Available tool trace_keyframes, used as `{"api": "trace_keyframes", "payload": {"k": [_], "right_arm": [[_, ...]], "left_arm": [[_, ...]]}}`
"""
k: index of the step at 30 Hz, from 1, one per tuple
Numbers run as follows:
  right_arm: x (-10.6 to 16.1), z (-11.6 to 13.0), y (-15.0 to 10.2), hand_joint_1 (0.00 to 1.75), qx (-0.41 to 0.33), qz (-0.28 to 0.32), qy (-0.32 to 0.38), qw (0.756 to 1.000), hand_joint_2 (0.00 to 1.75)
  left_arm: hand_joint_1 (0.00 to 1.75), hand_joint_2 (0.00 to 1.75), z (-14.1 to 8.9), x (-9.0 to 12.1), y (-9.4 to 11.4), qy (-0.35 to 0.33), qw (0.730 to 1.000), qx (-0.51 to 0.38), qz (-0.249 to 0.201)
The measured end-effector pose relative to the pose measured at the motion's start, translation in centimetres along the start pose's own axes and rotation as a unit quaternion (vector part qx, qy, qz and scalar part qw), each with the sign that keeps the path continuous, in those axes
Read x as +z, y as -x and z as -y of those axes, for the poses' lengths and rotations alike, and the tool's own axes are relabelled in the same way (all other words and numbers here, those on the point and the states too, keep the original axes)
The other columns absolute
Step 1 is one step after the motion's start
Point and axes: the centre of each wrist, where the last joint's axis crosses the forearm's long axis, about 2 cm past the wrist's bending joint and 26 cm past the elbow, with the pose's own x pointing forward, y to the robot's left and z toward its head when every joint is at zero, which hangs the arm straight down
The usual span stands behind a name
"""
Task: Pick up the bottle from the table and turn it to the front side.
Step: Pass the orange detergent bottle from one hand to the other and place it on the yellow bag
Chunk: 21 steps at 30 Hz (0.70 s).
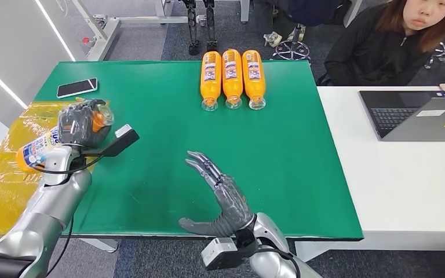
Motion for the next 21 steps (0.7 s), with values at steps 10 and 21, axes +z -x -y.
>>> {"api": "trace_keyframes", "payload": {"k": [10, 21], "right_arm": [[-0.3, 0.1, -0.1, 0.0, 0.001, -0.007, -0.006, 1.0, 1.75], [-0.2, 0.0, -0.1, 0.0, 0.004, -0.003, -0.013, 1.0, 1.75]], "left_arm": [[0.0, 1.75, 3.8, 3.3, 0.4, 0.148, 0.986, -0.075, -0.013], [0.0, 1.75, 5.3, 5.1, 1.2, 0.186, 0.976, -0.112, -0.011]]}}
